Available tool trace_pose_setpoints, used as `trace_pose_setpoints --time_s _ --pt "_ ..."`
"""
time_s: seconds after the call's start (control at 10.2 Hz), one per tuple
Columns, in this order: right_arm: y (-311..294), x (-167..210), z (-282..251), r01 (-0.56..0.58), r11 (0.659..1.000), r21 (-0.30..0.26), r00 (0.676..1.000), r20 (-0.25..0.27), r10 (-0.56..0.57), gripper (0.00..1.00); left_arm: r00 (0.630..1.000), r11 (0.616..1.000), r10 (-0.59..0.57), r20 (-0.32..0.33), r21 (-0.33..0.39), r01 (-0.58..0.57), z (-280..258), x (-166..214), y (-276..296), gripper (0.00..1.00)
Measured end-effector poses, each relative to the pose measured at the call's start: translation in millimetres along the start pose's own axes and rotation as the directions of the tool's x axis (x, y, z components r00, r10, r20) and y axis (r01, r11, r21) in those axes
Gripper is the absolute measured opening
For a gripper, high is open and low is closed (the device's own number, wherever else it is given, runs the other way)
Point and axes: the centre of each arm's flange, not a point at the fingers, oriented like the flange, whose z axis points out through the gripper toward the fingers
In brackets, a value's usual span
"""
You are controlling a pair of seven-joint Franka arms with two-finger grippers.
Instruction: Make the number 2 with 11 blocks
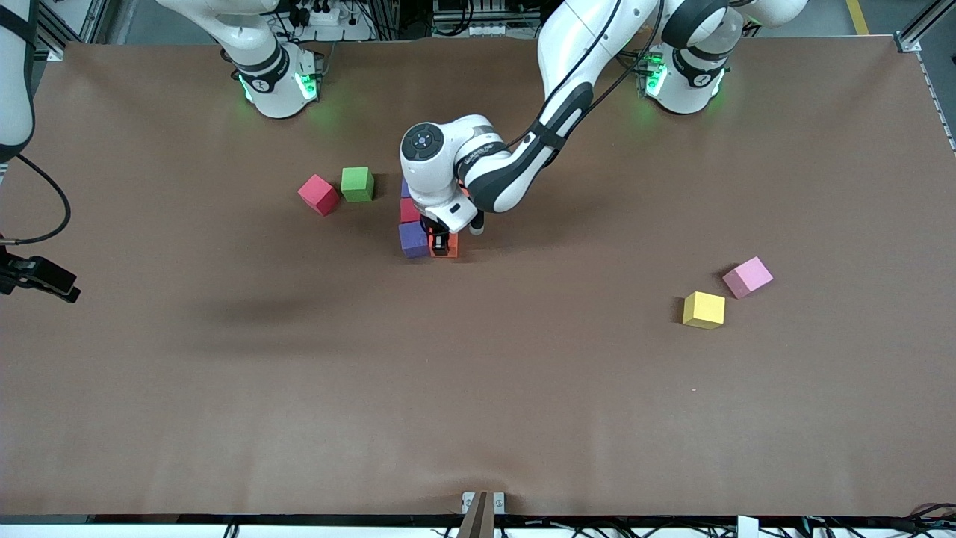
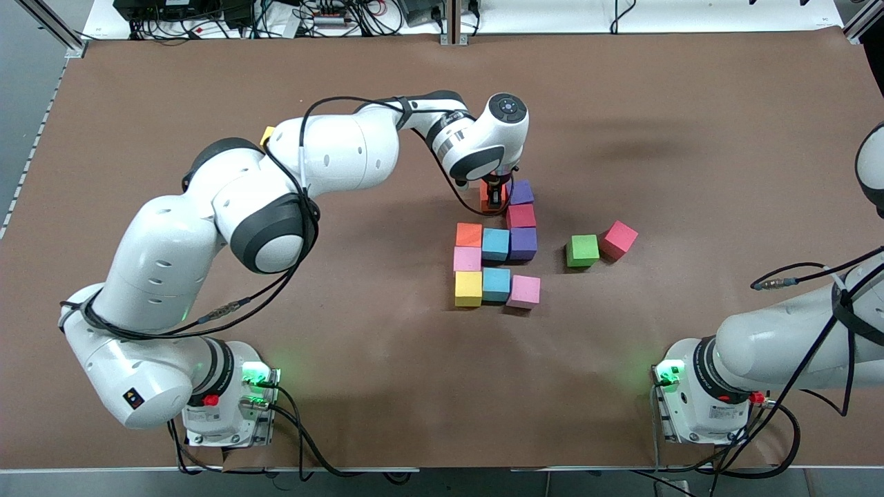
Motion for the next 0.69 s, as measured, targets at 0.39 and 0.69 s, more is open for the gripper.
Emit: trace_pose_setpoints --time_s 0.39,0.69 --pt "-17 -16 -33 -0.016 1.0 0.009 1.0 0.008 0.015 1.0 1.0 1.0 0.006 0.008 -0.006 -0.006 4 -2 -1 0.59" --pt "-21 -24 -39 -0.06 0.998 0.014 0.997 0.044 0.059 1.0 1.0 1.0 0.017 0.006 -0.012 -0.017 7 -4 -5 0.59"
